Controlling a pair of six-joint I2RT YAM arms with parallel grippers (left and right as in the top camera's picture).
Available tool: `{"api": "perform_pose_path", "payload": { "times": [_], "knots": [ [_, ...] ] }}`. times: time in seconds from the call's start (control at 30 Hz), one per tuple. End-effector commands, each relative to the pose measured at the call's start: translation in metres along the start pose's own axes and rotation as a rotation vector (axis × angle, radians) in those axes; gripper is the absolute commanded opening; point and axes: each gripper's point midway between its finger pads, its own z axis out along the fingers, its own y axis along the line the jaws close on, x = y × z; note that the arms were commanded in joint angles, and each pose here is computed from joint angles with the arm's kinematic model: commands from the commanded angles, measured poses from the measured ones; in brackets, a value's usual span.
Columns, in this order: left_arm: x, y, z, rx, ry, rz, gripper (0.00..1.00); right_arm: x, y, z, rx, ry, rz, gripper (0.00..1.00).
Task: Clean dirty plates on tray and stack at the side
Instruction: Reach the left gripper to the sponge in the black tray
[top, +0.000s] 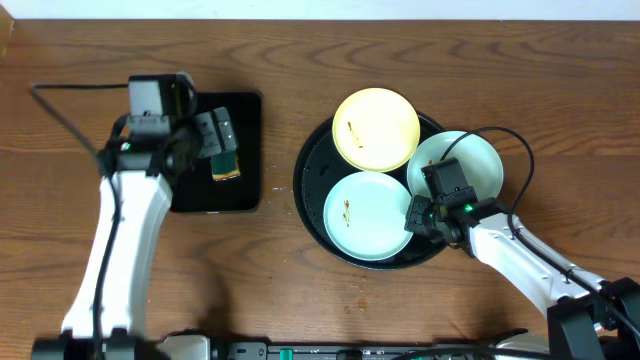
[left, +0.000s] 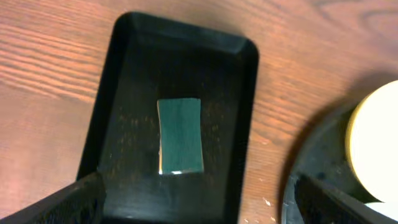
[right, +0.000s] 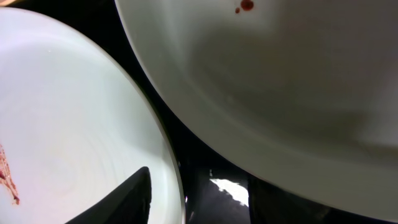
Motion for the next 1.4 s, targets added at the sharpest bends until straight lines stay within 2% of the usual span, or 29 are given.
{"api": "perform_pose_path", "payload": {
  "times": [0.0,0.23,0.47,0.7,0.77,0.83,0.87,0.9,1.07,1.1,1.13,1.17,1.2,1.37],
  "knots": [
    [0.003,0.001,0.024,0.004,0.053,0.028,0.96,-0.001,-0.002,0.001,0.016,-0.006,-0.004,0.49],
    [0.023,0.008,0.08,-0.02,0.161,0.022,0.91,-0.002,-0.001,0.001,0.011,-0.012,-0.004,0.53],
    [0.029,0.016,0.133,-0.042,0.174,0.023,0.91,-0.002,-0.001,0.001,0.012,-0.012,-0.004,0.55],
    [0.028,0.025,0.159,-0.081,0.145,0.028,0.89,-0.002,-0.001,0.001,0.012,-0.012,-0.004,0.56],
    [0.03,0.026,0.165,-0.083,0.151,0.027,0.79,-0.002,-0.001,0.001,0.011,-0.012,-0.004,0.57],
    [0.034,0.027,0.17,-0.085,0.161,0.027,0.44,-0.003,-0.001,0.001,0.01,-0.014,-0.004,0.57],
    [0.037,0.028,0.173,-0.086,0.167,0.027,0.35,-0.003,-0.001,0.001,0.01,-0.014,-0.005,0.58],
    [0.039,0.028,0.175,-0.087,0.173,0.026,0.31,-0.003,-0.001,0.001,0.01,-0.014,-0.004,0.58],
    [0.047,0.032,0.183,-0.094,0.197,0.024,0.25,-0.003,-0.001,0.001,0.01,-0.014,-0.005,0.6],
    [0.047,0.032,0.183,-0.094,0.198,0.024,0.25,-0.003,-0.001,0.001,0.01,-0.014,-0.004,0.6],
    [0.047,0.032,0.183,-0.094,0.198,0.024,0.32,-0.003,-0.001,0.001,0.01,-0.014,-0.004,0.6],
    [0.046,0.032,0.182,-0.093,0.193,0.025,0.59,-0.003,-0.001,0.001,0.01,-0.014,-0.004,0.6],
    [0.044,0.031,0.181,-0.092,0.19,0.025,0.71,-0.003,-0.001,0.001,0.01,-0.014,-0.005,0.61],
    [0.044,0.027,0.176,-0.079,0.194,0.025,0.73,-0.003,-0.001,0.001,0.009,-0.015,-0.004,0.62]
  ]
}}
